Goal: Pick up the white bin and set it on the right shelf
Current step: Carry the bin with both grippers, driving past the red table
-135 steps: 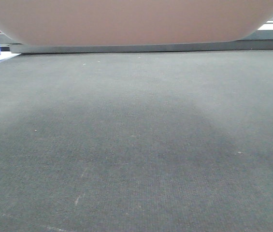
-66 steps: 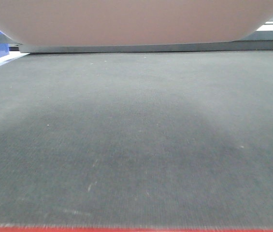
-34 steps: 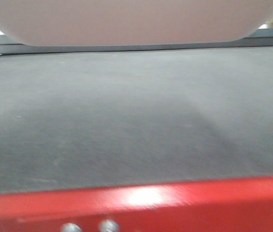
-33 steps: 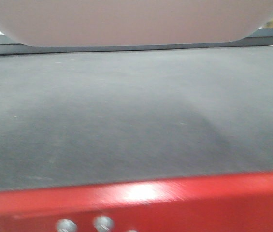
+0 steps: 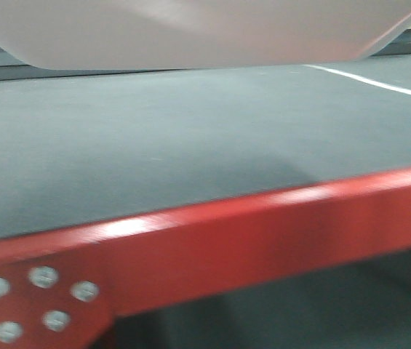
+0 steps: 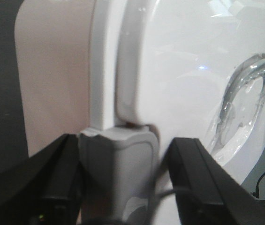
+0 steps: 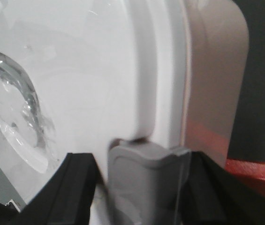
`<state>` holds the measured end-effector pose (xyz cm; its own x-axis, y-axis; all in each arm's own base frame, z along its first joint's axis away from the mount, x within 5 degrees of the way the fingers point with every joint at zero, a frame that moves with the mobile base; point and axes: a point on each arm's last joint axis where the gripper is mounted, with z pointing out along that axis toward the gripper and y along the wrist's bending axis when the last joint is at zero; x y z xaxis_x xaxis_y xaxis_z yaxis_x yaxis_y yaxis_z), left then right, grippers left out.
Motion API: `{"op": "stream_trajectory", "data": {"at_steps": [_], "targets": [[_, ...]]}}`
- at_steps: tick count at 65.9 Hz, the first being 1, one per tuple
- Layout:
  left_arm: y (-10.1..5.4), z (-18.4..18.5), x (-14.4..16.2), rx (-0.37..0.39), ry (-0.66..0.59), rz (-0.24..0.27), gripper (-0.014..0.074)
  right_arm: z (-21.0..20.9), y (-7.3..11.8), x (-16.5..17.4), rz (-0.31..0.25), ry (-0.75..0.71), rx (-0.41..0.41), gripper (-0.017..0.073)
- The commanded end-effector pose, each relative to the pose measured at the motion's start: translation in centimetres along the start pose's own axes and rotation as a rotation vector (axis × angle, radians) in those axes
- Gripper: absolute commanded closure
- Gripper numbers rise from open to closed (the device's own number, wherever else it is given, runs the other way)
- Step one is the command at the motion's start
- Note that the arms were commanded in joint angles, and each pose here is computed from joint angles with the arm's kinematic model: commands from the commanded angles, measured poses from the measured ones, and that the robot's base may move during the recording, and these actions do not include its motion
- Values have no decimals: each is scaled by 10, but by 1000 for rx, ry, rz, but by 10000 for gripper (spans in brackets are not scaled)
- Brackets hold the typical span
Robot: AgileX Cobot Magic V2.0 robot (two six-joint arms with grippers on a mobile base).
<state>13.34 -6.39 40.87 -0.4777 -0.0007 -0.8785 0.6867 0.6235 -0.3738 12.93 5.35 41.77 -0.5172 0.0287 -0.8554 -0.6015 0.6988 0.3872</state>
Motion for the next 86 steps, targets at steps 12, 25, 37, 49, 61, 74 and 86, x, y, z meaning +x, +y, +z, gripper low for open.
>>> {"op": "stream_trajectory", "data": {"at_steps": [12,25,37,49,61,74,86], "targets": [[-34,-9,-9,256,-33,-1,387,-8,27,-10,12,-65,-207,252],[-35,-9,-9,256,-34,0,387,-8,27,-10,12,-64,-207,252],[-35,-9,-9,256,-34,0,387,-8,27,-10,12,-65,-207,252],[-35,-9,-9,256,-34,0,387,-8,27,-10,12,-64,-207,252],[-35,-9,-9,256,-34,0,387,-8,27,-10,12,-64,-207,252],[-35,-9,-9,256,-34,0,387,-8,27,-10,12,-64,-207,252],[-35,-9,-9,256,-34,0,387,-8,27,-10,12,-64,-207,252]]}}
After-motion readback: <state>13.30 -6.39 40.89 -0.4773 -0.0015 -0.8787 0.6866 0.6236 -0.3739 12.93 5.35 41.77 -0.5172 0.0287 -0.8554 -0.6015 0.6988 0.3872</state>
